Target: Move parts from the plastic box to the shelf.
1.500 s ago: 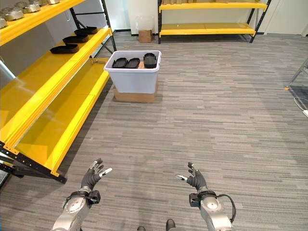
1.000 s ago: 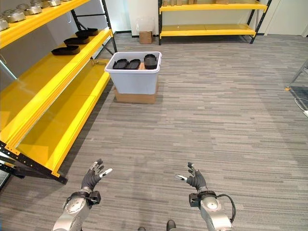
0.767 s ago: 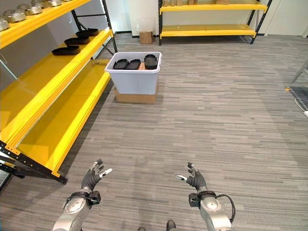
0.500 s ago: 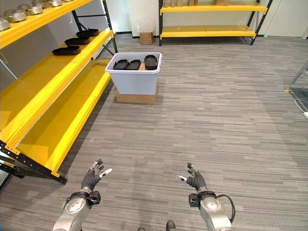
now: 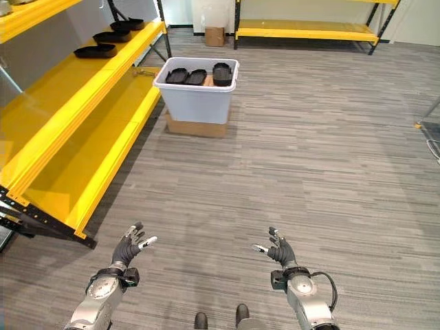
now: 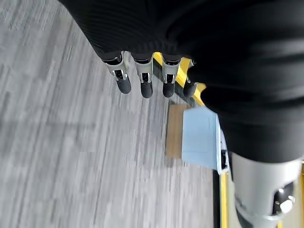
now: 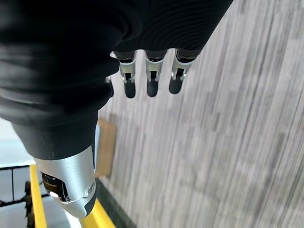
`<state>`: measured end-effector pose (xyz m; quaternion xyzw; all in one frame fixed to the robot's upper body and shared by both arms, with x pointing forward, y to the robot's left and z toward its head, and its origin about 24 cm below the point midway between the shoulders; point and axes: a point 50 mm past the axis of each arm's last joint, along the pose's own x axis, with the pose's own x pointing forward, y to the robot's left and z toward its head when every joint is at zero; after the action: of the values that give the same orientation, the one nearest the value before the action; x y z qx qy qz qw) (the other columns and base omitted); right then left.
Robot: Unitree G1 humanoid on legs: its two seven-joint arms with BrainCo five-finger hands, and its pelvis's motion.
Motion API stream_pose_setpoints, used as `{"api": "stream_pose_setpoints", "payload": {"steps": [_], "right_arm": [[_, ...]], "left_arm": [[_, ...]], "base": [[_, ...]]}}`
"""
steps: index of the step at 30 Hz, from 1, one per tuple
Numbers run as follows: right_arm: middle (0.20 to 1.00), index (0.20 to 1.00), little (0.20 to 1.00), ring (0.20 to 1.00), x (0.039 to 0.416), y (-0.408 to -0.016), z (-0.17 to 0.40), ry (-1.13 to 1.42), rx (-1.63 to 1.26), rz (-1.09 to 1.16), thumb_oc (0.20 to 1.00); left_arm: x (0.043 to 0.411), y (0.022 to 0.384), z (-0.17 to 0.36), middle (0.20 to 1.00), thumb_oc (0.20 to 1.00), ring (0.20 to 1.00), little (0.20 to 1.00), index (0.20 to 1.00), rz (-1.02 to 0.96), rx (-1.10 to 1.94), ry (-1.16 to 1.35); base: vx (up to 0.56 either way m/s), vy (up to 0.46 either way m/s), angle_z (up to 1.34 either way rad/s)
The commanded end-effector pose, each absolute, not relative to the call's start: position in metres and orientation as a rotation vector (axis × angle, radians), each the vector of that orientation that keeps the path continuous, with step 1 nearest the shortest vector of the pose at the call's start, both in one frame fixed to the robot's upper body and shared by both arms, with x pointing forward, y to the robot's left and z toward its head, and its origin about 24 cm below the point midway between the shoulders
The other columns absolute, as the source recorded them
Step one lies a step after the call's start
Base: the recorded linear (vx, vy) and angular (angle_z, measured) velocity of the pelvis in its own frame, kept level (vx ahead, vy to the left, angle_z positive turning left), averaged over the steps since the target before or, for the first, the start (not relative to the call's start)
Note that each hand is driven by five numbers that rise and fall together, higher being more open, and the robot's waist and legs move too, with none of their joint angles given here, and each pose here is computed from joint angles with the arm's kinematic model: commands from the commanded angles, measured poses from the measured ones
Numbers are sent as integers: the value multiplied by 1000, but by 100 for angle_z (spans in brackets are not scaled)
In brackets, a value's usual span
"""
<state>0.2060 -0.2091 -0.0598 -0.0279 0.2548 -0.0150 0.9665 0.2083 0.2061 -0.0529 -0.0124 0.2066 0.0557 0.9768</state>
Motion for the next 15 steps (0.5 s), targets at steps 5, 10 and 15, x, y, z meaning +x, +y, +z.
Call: {"api": "stream_pose_setpoints", "payload": {"steps": [5,10,15], "right_arm": [[1000,1000,1000,1000,210,-197,-51,434,74,-37,1000],[1000,1000,1000,1000,212,-204,-47,417,78,-62,1000],[1000,1000,1000,1000,206,-216,-47,417,75,-94,1000]], "left_arm": [[215,216,-38,1000,1000,1000,1000,1000,108,20,346],[220,214,-37,1000,1000,1000,1000,1000,104,10,338],[213,206,-40,1000,1000,1000,1000,1000,68,-4,350]], "base": [[193,85,15],[311,-63,36],[630,-183,22]]}}
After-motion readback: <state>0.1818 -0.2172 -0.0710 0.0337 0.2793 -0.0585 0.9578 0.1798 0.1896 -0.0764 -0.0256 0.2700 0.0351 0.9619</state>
